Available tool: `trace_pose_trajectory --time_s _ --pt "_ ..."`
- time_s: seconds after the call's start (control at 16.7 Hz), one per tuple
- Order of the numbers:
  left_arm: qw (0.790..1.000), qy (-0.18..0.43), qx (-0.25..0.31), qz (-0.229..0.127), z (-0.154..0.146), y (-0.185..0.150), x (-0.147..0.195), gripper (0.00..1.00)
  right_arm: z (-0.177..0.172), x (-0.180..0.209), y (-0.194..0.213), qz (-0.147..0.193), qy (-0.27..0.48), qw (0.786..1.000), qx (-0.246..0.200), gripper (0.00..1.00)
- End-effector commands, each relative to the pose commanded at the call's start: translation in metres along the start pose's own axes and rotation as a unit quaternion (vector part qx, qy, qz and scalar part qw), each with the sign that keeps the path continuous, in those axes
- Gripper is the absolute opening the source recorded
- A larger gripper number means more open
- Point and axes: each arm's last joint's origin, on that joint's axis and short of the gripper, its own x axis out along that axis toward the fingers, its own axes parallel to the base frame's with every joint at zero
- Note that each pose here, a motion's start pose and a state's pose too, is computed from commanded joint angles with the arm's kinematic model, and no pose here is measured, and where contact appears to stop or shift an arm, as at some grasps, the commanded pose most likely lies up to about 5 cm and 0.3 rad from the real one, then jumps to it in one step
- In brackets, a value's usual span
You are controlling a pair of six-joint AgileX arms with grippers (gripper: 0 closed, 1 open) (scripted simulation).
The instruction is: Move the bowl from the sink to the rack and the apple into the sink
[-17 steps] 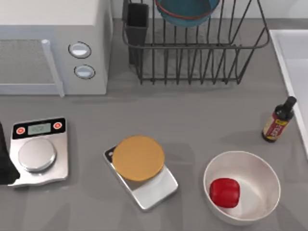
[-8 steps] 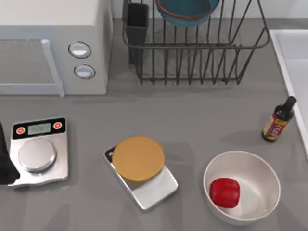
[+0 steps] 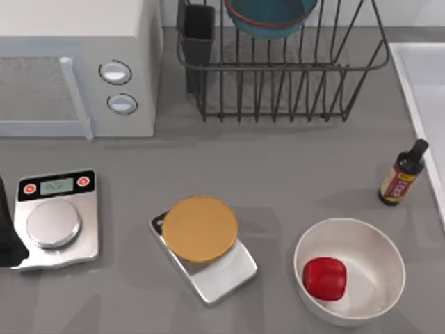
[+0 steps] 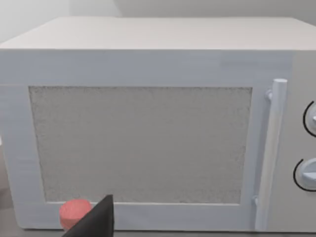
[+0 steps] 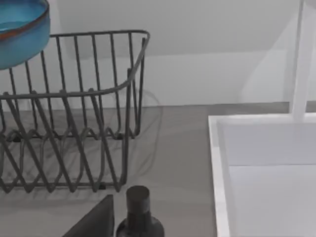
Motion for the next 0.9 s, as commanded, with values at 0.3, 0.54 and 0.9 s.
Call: trace_pose_trajectory --time_s 0.3,0.54,0.9 --pt "1.0 0.0 0.0 0.0 0.0 0.0 0.0 1.0 0.042 0.017 0.036 0.086 0.174 0.978 0.074 1.0" --pt "1.0 0.0 0.0 0.0 0.0 0.0 0.0 1.0 0.057 0.052 0.084 0.096 0.378 0.917 0.089 1.0" --pt "1.0 0.0 0.0 0.0 0.0 0.0 0.0 1.0 0.035 0.109 0.159 0.009 0.603 0.796 0.041 1.0"
